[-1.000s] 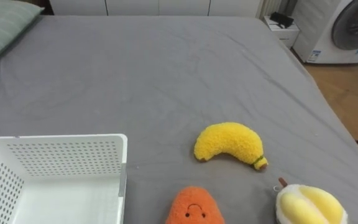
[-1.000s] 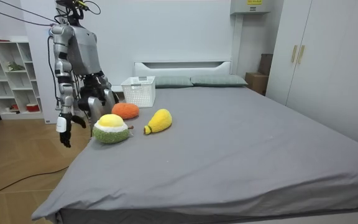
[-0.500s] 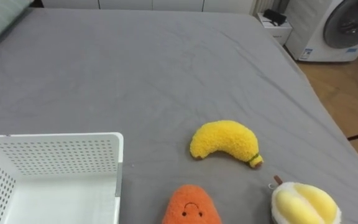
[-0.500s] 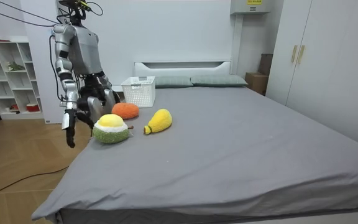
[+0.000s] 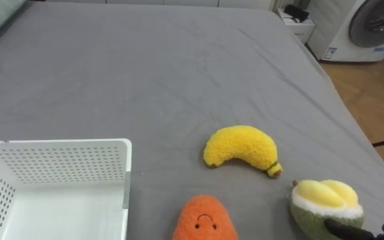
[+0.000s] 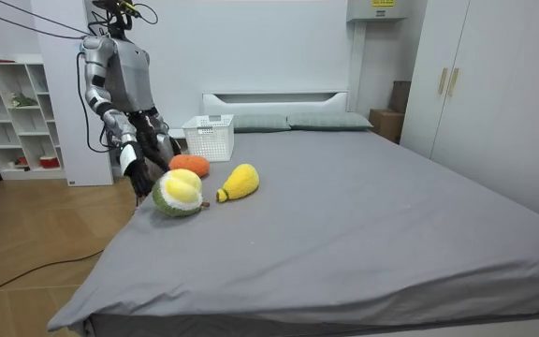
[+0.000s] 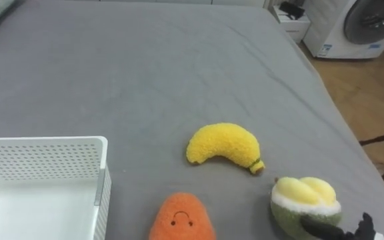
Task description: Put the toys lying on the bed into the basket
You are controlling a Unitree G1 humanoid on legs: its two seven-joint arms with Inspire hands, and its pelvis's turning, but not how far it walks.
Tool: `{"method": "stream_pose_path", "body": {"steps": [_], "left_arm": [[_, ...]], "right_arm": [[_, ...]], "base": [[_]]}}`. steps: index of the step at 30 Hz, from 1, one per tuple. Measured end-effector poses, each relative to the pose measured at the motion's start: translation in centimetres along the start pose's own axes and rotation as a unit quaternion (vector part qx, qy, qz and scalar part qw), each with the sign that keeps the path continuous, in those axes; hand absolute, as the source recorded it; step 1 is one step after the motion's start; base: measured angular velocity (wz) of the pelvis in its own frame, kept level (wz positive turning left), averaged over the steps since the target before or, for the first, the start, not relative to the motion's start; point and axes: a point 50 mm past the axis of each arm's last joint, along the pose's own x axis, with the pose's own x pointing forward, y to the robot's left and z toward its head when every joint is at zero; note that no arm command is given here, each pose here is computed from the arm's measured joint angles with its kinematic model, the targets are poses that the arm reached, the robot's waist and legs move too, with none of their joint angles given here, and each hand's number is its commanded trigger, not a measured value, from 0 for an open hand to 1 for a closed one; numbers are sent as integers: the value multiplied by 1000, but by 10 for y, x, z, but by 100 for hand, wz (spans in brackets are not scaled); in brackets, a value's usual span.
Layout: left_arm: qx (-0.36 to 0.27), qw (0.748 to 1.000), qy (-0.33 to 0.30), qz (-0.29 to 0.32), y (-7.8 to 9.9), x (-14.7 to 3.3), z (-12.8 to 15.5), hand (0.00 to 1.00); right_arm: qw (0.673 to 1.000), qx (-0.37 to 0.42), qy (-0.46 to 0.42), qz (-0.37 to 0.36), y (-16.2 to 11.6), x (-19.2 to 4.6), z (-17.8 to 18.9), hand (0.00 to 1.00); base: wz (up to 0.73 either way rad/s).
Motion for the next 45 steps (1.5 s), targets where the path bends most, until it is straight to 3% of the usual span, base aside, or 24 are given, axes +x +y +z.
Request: {"method": "stream_pose_path", "body": {"steps": [7, 23, 29, 35, 45], "left_arm": [[-2, 1000, -12, 7, 3, 0, 5, 0], [16, 1000, -15, 9, 2, -3, 4, 0], [16, 1000, -9, 11, 3, -3, 4, 0], [13, 1000, -17, 18, 6, -3, 7, 0], [14, 1000, -13, 22, 10, -3, 3, 0]], "right_arm": [[993, -6, -112, 32, 17, -9, 47, 0], [990, -23, -116, 79, 29, -13, 49, 0], [985, -85, -125, 85, 31, -14, 47, 0], [972, -178, -114, 97, 28, -16, 26, 0], [966, -239, -30, 97, 11, -9, -15, 0]], "base": [[4], [3], [1], [5], [1]]}}
